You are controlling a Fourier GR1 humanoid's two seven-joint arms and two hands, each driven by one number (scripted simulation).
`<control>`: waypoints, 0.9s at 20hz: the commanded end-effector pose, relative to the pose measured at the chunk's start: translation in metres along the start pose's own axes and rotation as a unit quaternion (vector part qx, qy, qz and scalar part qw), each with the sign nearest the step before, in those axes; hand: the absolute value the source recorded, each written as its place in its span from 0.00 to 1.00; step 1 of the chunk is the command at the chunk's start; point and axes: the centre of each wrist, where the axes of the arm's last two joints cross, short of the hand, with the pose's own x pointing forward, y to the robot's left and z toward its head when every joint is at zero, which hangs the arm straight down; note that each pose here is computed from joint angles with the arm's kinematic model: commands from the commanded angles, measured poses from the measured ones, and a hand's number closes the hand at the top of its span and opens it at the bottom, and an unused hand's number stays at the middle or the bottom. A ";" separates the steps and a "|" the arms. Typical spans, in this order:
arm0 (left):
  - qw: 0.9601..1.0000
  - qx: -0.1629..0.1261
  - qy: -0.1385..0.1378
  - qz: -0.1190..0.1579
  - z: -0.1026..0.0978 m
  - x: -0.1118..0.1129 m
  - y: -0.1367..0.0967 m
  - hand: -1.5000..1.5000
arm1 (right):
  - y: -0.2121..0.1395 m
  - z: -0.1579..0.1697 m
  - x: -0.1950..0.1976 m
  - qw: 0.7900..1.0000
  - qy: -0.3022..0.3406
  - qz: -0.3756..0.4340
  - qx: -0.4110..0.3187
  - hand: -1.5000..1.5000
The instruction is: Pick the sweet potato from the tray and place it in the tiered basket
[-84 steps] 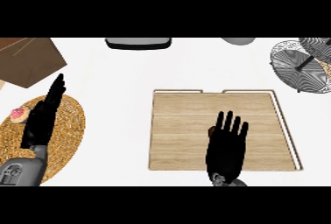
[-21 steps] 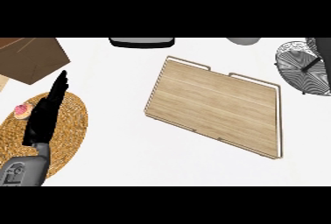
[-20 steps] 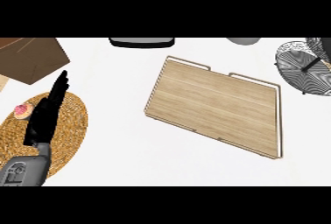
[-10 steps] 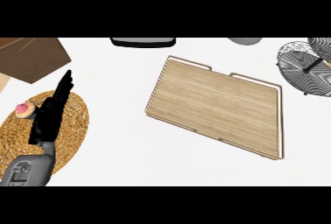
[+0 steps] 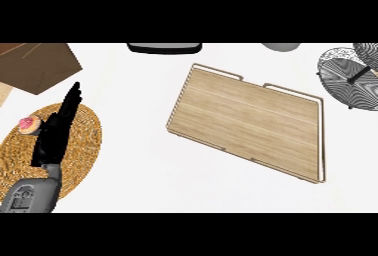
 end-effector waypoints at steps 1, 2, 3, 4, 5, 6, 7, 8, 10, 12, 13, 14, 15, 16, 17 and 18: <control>1.000 -0.007 -0.003 -0.002 0.006 0.000 -0.016 0.50 | 0.027 0.006 -0.019 0.999 0.005 -0.013 0.033 1.00; 1.000 0.004 -0.004 0.004 0.002 0.008 -0.009 0.50 | 0.013 0.001 -0.024 0.999 0.008 -0.027 0.045 1.00; 1.000 -0.010 0.010 0.005 -0.008 0.010 0.000 0.50 | 0.012 0.001 -0.021 0.996 0.001 -0.048 0.069 1.00; 1.000 -0.007 0.004 0.007 -0.003 -0.002 0.007 0.50 | 0.036 0.009 -0.028 0.992 0.052 -0.083 0.082 1.00; 1.000 -0.001 -0.001 0.012 -0.004 0.006 0.002 0.50 | 0.030 0.006 -0.029 0.983 0.078 -0.142 0.087 1.00; 1.000 -0.003 0.002 0.000 0.010 -0.007 -0.005 0.50 | 0.031 0.007 -0.043 0.983 0.091 -0.128 0.092 0.00; 1.000 0.002 -0.002 -0.002 -0.002 -0.004 0.000 0.50 | 0.022 0.003 -0.040 0.985 0.078 -0.111 0.108 0.00; 1.000 -0.007 0.001 0.002 -0.003 0.003 0.000 0.50 | 0.036 0.009 -0.039 0.985 0.080 -0.105 0.112 0.00; 1.000 -0.004 -0.006 -0.003 0.000 0.005 0.003 0.50 | 0.061 0.019 -0.044 0.985 0.076 -0.127 0.093 0.00; 1.000 0.001 -0.002 0.006 0.009 -0.010 -0.003 0.50 | 0.029 0.007 -0.046 0.980 0.069 -0.172 0.068 0.00; 1.000 -0.006 0.007 0.012 -0.002 0.003 0.011 0.50 | 0.033 0.009 -0.058 0.979 0.075 -0.181 0.049 0.00; 1.000 -0.009 0.000 0.004 0.000 0.005 0.003 0.50 | 0.036 0.008 -0.035 0.973 0.080 -0.211 0.042 0.00; 1.000 -0.006 -0.004 0.002 -0.005 0.018 0.007 0.50 | 0.017 0.003 -0.046 0.974 0.077 -0.211 0.022 0.00; 1.000 0.011 0.005 0.003 -0.010 0.010 0.005 0.50 | 0.019 0.005 -0.060 0.975 0.068 -0.210 0.015 0.00; 1.000 0.006 -0.008 0.002 0.003 0.001 0.006 0.50 | 0.024 0.006 -0.053 0.970 0.070 -0.232 0.003 0.00; 1.000 0.004 0.008 0.002 -0.012 -0.007 0.000 0.50 | 0.014 0.002 -0.047 0.969 0.065 -0.236 -0.013 0.00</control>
